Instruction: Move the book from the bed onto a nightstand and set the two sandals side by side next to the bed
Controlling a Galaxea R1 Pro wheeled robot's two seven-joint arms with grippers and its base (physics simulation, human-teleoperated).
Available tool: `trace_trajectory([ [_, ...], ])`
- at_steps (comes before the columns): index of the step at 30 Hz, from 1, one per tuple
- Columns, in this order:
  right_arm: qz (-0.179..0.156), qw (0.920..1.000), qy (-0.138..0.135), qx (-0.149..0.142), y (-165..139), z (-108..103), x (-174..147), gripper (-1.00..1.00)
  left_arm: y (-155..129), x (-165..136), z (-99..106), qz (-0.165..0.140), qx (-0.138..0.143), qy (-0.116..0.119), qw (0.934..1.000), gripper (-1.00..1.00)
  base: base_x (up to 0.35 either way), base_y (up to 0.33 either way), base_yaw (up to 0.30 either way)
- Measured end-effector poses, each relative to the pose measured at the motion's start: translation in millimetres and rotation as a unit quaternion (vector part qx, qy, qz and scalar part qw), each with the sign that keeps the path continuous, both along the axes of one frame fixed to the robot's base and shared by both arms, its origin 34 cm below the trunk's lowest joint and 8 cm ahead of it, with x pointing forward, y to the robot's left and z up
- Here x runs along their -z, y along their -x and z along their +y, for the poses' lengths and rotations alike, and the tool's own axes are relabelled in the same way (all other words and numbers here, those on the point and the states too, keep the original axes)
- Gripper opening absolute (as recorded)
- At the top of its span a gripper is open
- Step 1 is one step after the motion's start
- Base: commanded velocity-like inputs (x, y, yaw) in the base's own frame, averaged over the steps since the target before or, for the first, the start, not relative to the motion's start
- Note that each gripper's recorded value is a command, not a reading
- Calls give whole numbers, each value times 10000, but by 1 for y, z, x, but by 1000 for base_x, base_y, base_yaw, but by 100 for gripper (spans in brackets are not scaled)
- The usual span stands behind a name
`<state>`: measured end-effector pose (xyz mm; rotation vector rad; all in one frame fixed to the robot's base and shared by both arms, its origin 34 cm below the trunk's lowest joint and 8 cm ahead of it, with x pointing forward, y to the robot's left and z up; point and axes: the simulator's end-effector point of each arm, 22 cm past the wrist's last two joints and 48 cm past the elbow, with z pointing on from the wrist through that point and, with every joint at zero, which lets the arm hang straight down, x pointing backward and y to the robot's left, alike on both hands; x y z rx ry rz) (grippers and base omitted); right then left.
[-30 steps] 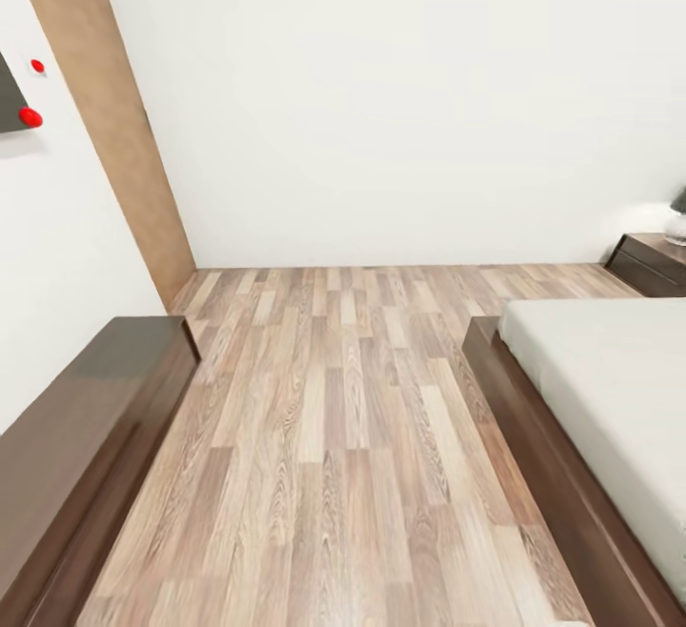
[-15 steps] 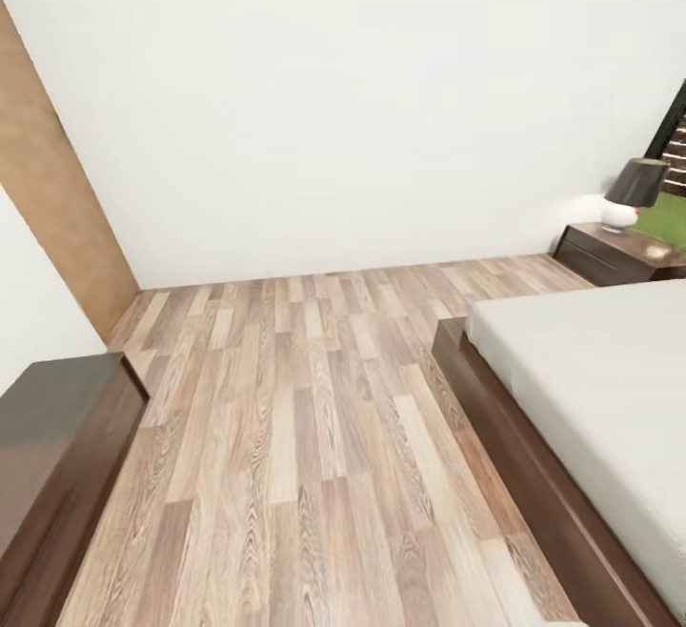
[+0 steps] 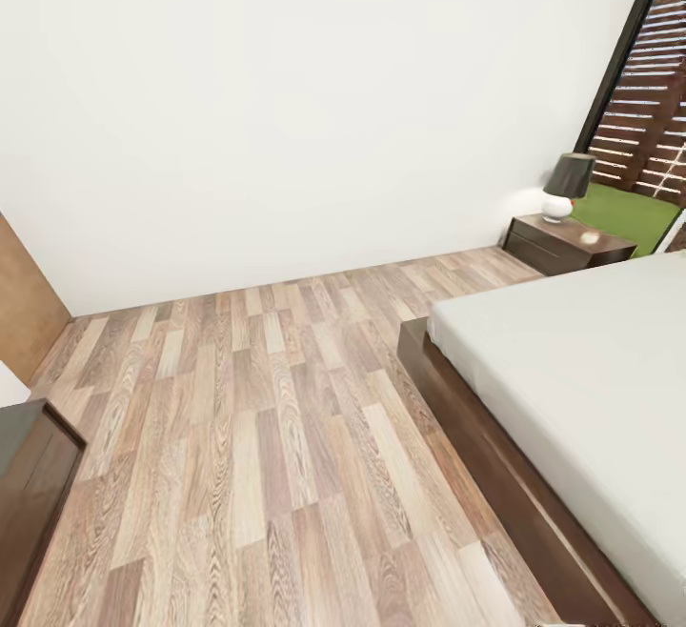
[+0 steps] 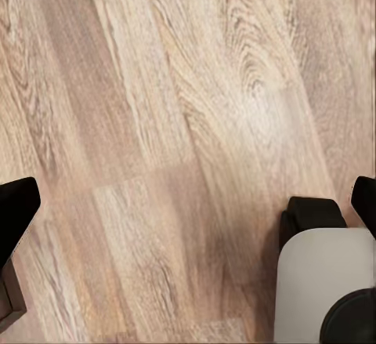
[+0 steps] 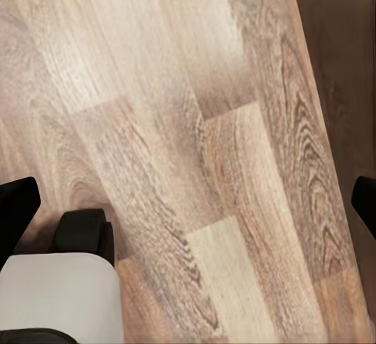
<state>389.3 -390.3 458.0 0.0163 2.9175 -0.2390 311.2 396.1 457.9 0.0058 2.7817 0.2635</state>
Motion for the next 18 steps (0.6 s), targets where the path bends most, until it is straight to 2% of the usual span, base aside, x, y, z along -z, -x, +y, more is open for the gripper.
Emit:
trace_trajectory([
  [18, 7, 10000, -2, 0, 1, 0, 0, 100, 0, 1, -5, -1, -2, 30, 10000, 100, 157, 1, -295],
])
